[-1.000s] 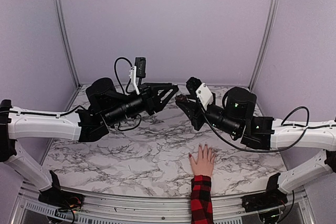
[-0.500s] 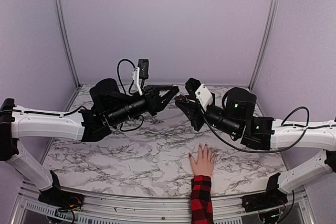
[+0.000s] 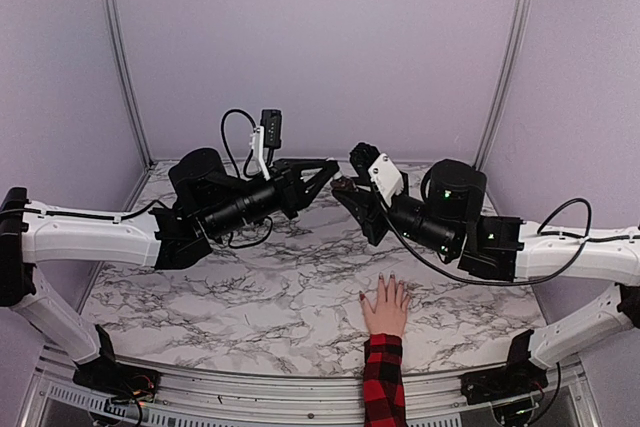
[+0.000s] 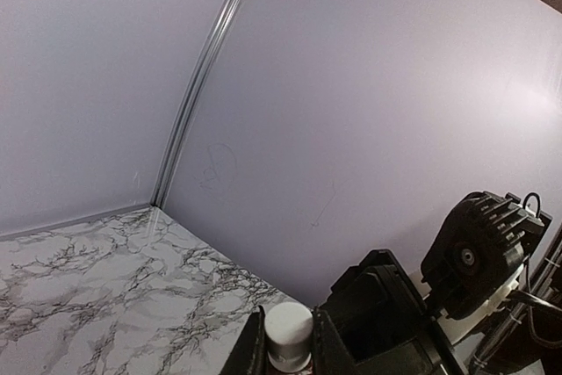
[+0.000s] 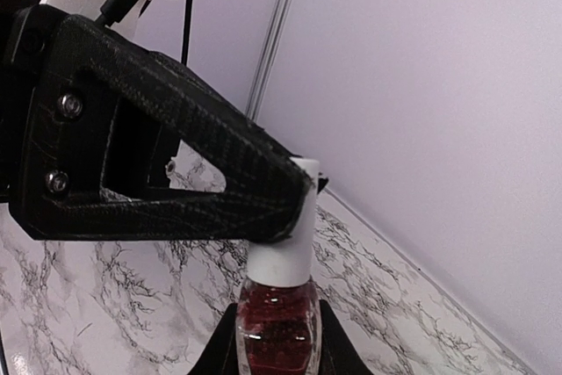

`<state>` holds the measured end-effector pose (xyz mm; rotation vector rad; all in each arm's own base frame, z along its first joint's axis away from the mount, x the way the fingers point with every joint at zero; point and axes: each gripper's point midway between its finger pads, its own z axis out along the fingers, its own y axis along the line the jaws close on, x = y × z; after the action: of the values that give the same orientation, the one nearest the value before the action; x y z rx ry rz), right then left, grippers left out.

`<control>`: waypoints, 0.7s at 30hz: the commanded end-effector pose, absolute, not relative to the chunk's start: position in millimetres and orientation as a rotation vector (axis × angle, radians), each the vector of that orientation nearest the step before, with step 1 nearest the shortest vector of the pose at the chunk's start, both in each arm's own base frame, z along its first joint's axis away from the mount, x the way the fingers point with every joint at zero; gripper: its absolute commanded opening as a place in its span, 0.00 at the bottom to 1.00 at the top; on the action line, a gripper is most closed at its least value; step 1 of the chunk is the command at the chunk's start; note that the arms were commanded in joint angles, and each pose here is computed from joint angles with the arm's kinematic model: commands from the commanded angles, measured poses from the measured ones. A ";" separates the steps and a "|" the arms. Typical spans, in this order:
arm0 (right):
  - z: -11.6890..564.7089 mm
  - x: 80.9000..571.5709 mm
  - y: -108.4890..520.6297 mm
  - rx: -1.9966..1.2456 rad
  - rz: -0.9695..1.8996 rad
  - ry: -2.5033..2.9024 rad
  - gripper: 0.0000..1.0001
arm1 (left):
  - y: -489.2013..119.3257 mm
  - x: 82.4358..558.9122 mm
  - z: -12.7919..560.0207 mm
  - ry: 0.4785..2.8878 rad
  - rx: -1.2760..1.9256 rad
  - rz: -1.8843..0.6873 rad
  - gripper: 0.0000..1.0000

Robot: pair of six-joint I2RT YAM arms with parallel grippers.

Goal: Paint the nails
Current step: Screw the nail polish bottle cap onto the nail polish bottle.

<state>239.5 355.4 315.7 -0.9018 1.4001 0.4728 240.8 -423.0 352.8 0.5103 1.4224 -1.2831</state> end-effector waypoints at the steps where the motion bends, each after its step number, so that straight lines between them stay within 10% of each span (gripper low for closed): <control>1: 356.8 237.6 360.0 -0.837 0.523 1.332 0.00 | -434.0 235.7 336.6 1.435 0.581 -1.262 0.05; 21: 396.0 188.6 358.8 -1.001 0.892 1.105 0.00 | -455.6 195.7 313.8 1.392 0.872 -1.392 0.00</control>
<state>220.8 355.0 330.9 -0.9848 1.3516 0.7383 224.5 -429.3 364.9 0.6600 1.2751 -1.3139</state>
